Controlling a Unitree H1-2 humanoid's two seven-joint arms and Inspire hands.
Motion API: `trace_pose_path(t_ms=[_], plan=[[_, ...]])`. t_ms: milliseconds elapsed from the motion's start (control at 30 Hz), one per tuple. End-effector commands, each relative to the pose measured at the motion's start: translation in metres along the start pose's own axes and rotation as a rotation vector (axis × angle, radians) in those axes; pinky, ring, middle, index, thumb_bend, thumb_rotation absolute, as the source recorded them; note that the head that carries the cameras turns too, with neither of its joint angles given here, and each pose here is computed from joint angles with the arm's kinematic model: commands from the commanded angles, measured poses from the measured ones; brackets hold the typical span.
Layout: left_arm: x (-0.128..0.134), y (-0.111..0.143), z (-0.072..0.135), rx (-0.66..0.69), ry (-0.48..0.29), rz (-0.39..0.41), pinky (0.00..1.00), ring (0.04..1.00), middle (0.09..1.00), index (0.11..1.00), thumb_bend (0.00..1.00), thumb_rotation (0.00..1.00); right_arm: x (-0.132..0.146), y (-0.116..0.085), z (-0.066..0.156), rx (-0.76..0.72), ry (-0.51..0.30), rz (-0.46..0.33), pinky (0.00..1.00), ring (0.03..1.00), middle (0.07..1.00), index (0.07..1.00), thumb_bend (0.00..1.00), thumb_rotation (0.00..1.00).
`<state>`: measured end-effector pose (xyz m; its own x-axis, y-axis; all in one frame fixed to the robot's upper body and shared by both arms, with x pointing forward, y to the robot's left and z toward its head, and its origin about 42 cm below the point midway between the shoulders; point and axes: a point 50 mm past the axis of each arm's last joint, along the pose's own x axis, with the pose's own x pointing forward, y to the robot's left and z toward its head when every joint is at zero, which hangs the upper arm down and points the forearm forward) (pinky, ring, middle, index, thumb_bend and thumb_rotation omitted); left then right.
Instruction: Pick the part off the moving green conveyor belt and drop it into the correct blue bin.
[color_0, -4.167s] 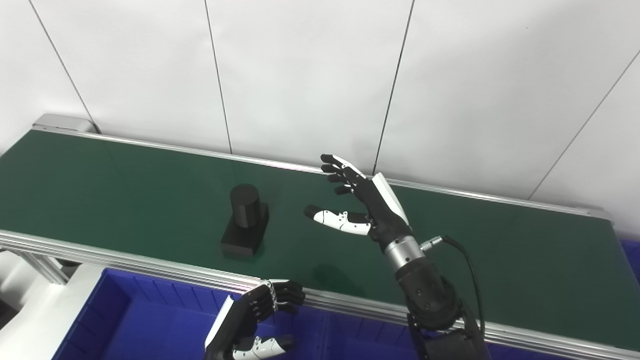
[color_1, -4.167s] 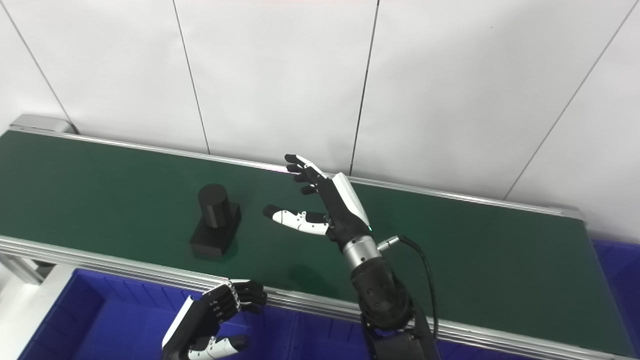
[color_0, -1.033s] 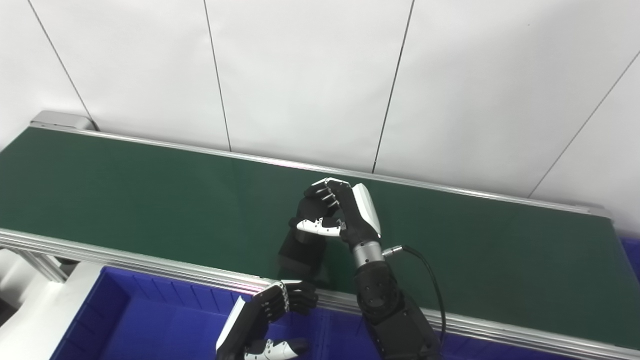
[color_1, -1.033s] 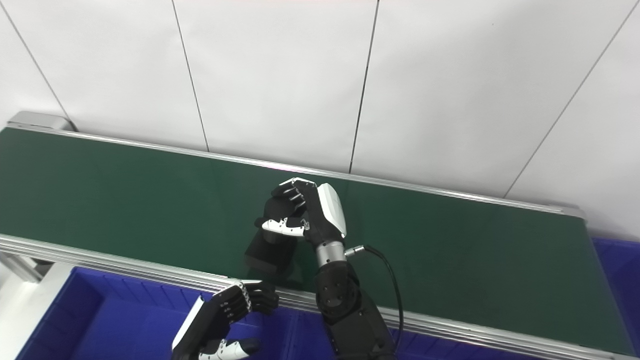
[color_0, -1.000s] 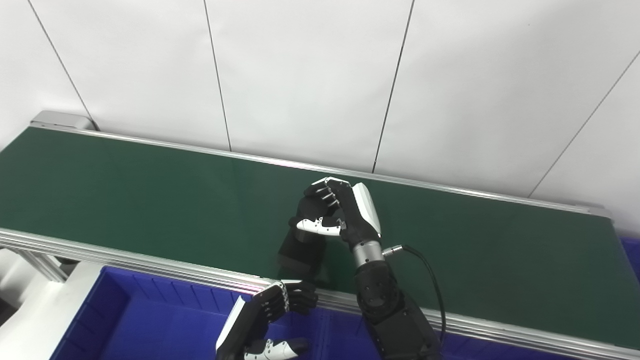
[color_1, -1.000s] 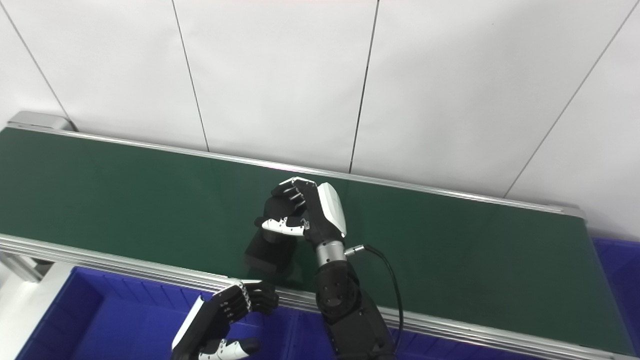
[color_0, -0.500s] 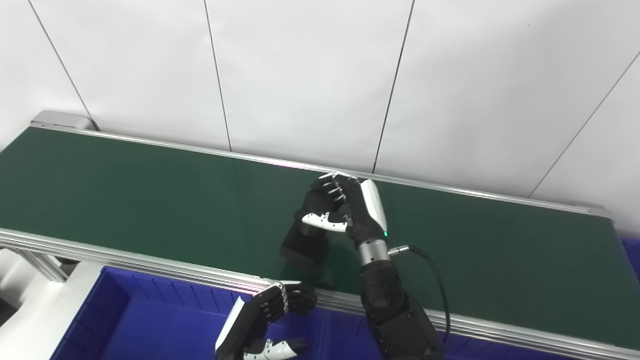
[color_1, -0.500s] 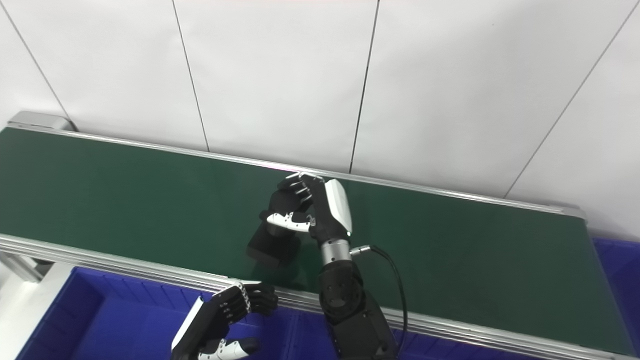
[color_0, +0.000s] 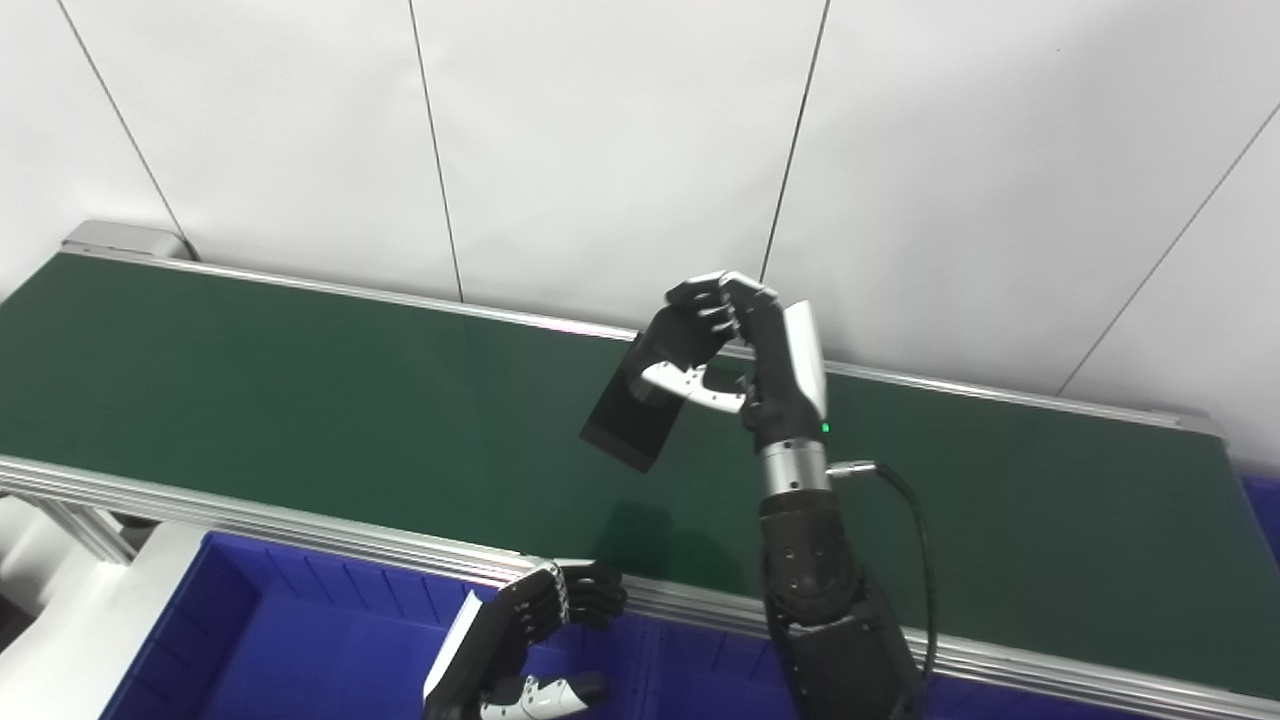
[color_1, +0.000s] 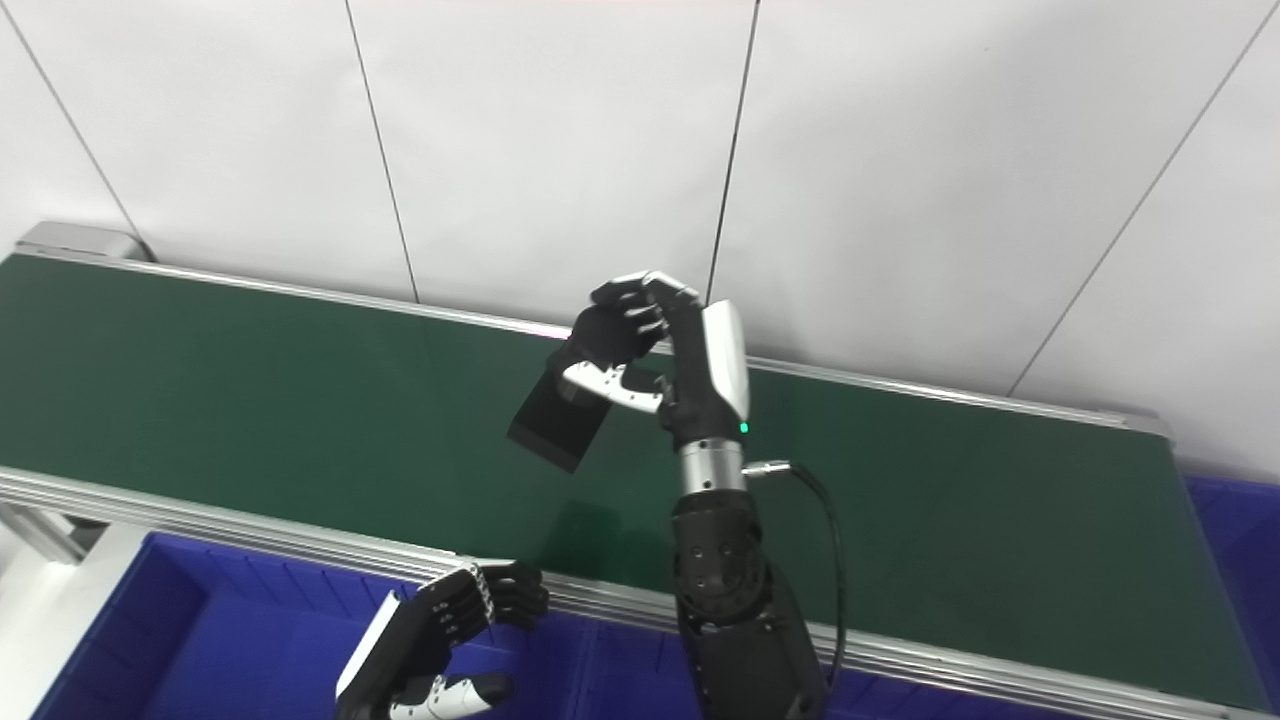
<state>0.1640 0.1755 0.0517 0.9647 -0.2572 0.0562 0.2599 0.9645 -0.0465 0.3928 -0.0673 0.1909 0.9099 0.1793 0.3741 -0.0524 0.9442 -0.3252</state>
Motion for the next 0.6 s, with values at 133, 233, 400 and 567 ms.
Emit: trace_pose_path(t_ms=[133,233,400,567], plan=[[0.004,0.005,0.006,-0.009,-0.045,-0.006,0.6,0.64,0.653,0.675,0.93,0.48,0.005,-0.027,0.029,0.005,-0.08,-0.055,0.34,0.438,0.513,0.521,0.5,0.0],[0.005,0.006,0.006,-0.006,-0.045,-0.006,0.6,0.637,0.65,0.673,0.94,0.48,-0.002,-0.039,0.035,0.011,-0.09,-0.065,0.34,0.434,0.51,0.517,0.5,0.0],[0.006,0.008,0.004,-0.003,-0.045,-0.009,0.6,0.638,0.649,0.672,0.94,0.48,-0.012,-0.053,0.045,-0.009,-0.101,-0.103,0.35,0.442,0.513,0.489,0.5,0.0],[0.006,0.01,0.005,-0.004,-0.042,-0.011,0.6,0.641,0.652,0.672,0.95,0.49,-0.023,-0.069,0.058,-0.006,-0.125,-0.134,0.34,0.453,0.53,0.442,0.5,0.0]])
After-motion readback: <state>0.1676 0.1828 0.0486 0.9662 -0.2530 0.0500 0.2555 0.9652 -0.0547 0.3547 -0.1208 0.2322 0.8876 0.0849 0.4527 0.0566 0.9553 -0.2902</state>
